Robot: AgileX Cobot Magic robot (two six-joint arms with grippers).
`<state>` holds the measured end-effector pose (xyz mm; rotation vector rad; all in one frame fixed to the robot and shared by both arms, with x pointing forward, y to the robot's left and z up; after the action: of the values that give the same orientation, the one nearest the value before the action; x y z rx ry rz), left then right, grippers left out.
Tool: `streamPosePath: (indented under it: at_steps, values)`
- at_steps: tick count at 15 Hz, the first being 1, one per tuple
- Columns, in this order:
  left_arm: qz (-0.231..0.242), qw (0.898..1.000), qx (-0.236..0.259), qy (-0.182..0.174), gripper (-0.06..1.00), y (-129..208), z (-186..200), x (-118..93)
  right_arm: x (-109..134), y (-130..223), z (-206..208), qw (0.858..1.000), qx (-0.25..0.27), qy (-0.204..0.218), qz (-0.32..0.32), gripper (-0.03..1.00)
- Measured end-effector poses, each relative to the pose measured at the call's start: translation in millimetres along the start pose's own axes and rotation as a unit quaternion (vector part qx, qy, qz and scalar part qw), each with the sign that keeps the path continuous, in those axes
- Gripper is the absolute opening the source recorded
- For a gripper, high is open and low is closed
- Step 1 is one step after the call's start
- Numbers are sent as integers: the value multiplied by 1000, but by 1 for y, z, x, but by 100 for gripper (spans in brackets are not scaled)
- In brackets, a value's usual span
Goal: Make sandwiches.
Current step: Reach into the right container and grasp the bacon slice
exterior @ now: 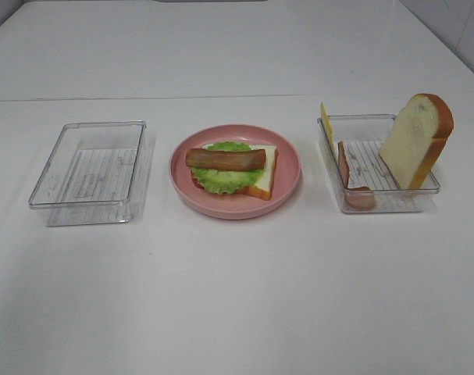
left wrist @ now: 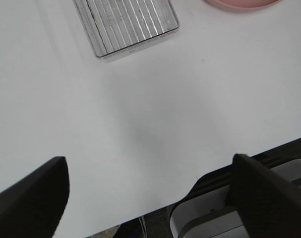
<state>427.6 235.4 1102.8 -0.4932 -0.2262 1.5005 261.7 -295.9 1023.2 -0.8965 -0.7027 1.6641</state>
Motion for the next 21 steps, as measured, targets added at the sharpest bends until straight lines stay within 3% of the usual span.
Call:
streamPosePath:
  at_steps: [2,3,4,8,9,10,11,13,17,18,21]
  values:
    - [-1,1000,-29,7,83,34,16,10,0,0,0,1000,0,0,0,78]
    - [-4,996,-84,18,83,65,28,20,0,0,0,1000,0,0,0,78]
    - [-5,995,-102,23,83,73,30,23,0,0,0,1000,0,0,0,78]
    - [-10,978,-203,37,83,138,32,46,-4,-15,-1,1000,-21,7,0,74]
    - [-11,977,-210,35,83,144,30,49,-6,-19,-3,1000,-25,8,0,74]
    - [-12,967,-250,37,83,165,26,58,-11,-35,-19,1000,-18,7,0,73]
    - [-13,965,-259,38,83,169,25,59,-12,-40,-25,1000,-13,6,-1,73]
    - [-13,957,-286,42,83,176,27,62,-18,-59,-53,1000,29,-5,-3,71]
    - [-15,954,-298,37,83,172,21,63,-31,-100,-109,990,137,-38,11,70]
    - [-16,952,-302,39,83,171,20,63,-34,-120,-146,978,198,-67,16,69]
    - [-16,952,-303,39,83,171,20,62,-27,-137,-201,953,267,-140,6,69]
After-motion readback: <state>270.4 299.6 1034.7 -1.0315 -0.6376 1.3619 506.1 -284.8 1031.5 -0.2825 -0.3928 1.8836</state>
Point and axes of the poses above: a point on each arm's last joint axis where the gripper is mounted, z pointing back along that axis away from the gripper, x along the wrist's bending axis when the last joint is at zero, y = z × x, the point moved 4 cm from there along -z, pointing out along that axis toward the gripper, and after that the axes turned 14 degrees about z, right-handed, at the moved point
